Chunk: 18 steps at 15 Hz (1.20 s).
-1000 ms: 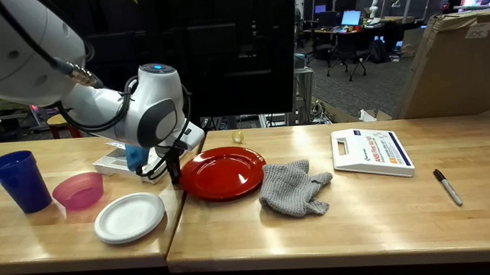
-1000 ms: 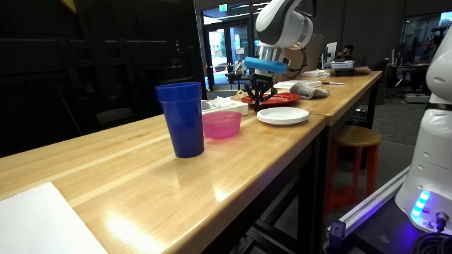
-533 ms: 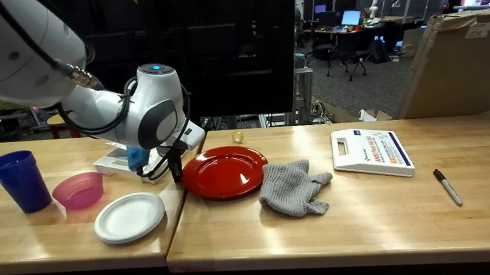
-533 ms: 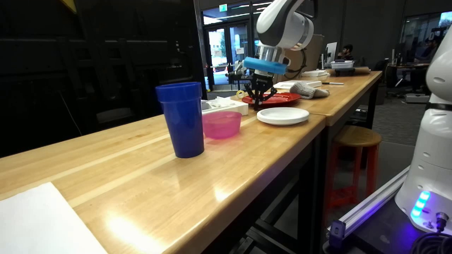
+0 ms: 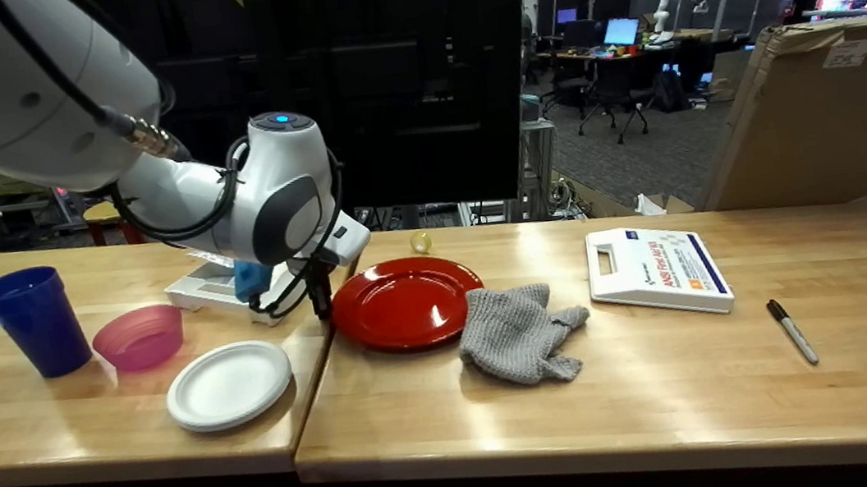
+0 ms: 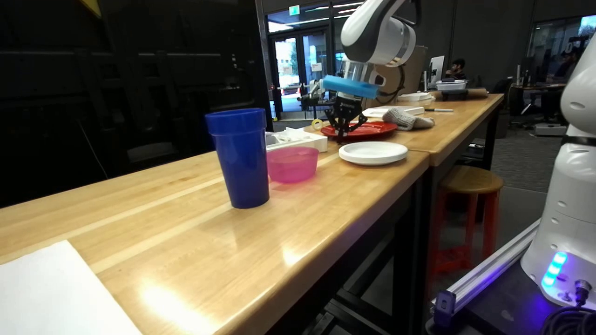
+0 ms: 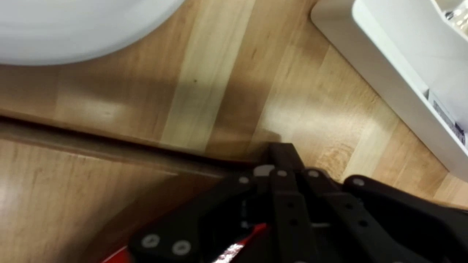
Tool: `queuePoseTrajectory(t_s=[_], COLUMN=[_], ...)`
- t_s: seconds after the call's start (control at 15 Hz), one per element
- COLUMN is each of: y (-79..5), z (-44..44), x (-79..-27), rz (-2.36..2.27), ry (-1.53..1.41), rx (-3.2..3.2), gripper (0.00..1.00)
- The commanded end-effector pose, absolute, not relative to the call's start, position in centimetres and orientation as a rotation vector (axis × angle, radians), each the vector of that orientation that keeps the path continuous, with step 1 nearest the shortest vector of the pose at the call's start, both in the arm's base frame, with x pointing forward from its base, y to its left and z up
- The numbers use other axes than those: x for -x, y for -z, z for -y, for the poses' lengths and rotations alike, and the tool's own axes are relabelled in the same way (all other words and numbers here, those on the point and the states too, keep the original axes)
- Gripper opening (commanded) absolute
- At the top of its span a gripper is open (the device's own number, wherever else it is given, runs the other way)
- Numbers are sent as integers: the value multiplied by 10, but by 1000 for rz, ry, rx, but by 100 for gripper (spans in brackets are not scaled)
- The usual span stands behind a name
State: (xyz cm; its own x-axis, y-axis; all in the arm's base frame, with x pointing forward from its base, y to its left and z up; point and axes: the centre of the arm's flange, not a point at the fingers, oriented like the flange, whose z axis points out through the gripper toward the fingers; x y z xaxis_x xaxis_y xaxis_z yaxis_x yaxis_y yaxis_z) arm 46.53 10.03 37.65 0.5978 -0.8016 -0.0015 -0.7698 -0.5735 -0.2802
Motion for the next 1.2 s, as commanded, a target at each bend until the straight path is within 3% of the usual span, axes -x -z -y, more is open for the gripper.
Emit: queuePoseTrajectory(t_s=[0.0,1.13], y=[-387,-394], z=[-87,-76], x=[-463,-475], rz=[-1339,-1341], ry=[233,251], rx=[2550,2551], gripper=[0,0])
